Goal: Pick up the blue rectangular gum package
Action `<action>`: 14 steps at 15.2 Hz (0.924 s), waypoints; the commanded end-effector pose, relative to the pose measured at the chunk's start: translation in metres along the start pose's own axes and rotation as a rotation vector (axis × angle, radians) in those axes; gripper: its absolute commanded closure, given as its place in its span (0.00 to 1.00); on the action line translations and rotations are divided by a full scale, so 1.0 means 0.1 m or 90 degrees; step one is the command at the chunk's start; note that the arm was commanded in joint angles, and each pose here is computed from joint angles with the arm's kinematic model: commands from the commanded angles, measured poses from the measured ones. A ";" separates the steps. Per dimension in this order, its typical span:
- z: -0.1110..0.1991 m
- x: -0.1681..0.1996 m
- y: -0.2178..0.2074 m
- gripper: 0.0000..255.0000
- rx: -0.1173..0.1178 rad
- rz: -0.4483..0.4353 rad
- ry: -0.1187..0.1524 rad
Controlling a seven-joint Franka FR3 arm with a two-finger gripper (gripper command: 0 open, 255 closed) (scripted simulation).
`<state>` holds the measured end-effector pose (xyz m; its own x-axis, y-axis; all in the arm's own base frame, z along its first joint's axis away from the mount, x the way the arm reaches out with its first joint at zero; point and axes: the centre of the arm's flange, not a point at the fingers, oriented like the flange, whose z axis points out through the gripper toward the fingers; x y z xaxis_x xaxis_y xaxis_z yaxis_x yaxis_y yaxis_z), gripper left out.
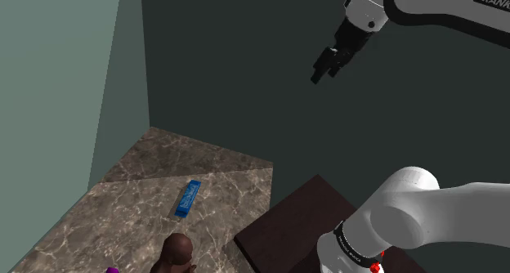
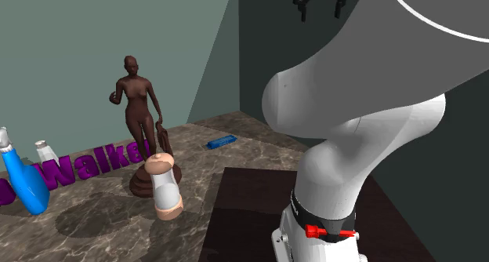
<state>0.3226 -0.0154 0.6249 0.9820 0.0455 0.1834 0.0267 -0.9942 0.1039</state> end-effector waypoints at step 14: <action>1.31 -0.10 -1.05 0.00 0.017 0.173 -0.031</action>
<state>0.3312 0.0680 0.4940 0.9667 -0.2033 0.1555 -0.2115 -0.9766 0.0383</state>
